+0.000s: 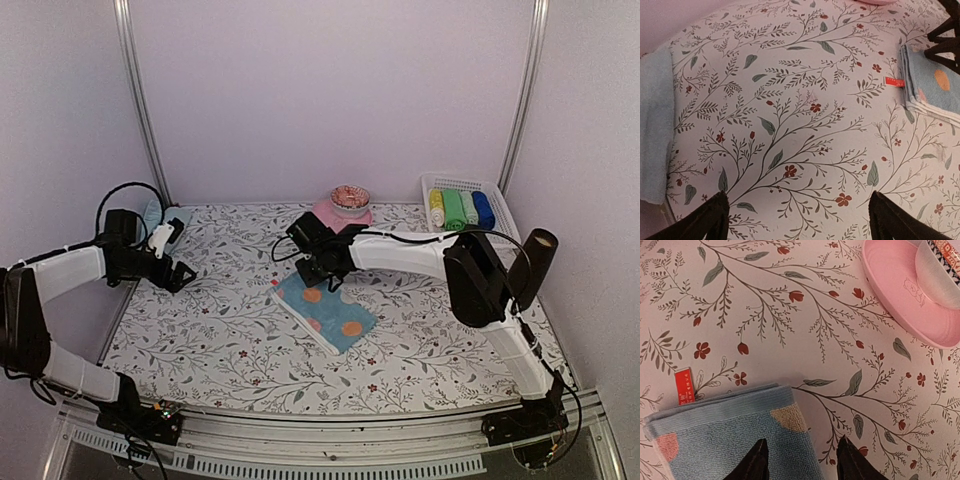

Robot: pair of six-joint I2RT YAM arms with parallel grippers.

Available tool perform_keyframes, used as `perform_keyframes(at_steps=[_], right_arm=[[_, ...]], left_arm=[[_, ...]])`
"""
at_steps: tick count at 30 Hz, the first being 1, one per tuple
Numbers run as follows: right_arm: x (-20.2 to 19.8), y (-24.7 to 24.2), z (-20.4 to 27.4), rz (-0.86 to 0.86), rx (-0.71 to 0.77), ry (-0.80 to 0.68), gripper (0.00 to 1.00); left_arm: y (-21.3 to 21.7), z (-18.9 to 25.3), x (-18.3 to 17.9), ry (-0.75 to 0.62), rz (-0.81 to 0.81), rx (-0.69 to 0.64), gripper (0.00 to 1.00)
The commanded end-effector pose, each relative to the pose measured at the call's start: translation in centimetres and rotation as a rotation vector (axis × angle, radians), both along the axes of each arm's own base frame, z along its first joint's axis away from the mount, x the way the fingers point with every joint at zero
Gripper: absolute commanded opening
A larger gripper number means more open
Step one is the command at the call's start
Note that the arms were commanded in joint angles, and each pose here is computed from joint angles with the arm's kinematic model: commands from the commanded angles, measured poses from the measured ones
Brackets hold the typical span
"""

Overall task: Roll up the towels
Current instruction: Rotate the towel at the center of the board.

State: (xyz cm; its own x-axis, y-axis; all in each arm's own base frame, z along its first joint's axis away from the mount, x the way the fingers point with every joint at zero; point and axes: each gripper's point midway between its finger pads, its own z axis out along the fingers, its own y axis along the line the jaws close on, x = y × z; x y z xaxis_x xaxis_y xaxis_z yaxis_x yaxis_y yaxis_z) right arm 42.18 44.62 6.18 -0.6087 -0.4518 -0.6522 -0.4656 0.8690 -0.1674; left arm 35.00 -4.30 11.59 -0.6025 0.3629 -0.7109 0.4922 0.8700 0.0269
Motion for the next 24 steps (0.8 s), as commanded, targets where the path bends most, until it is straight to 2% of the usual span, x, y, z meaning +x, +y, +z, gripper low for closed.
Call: perform_keyframes(at_steps=[1,8,16,19,22,24], right_arm=[[0.7,0.7,-0.8,0.032,0.006,0.005,0.48],[1.8,-1.0,-3.2,-0.023,-0.031,0.015,0.48],[3.9,-7.7,-4.6,-0.197,-0.097,0.042,0.48],[4.9,-10.0,-4.3,-0.249,-0.096,0.046,0.48],[5.6,-10.3,-2.8,-0.251,-0.060,0.037,0.49],[5.8,-9.9,-1.1,-0.232,-0.039,0.015,0.54]], left_arm=[[-0.1,-0.2,-0.1,-0.011,-0.015,-0.014,0.97],[0.0,-0.7,0.0,0.001,-0.007,-0.014,0.97],[-0.7,1.2,1.0,-0.087,-0.056,0.025,0.97],[-2.5,2.4,1.2,-0.178,-0.129,0.089,0.97],[-6.4,2.9,1.0,-0.260,-0.254,0.190,0.97],[-9.2,3.3,0.6,-0.305,-0.341,0.238,0.97]])
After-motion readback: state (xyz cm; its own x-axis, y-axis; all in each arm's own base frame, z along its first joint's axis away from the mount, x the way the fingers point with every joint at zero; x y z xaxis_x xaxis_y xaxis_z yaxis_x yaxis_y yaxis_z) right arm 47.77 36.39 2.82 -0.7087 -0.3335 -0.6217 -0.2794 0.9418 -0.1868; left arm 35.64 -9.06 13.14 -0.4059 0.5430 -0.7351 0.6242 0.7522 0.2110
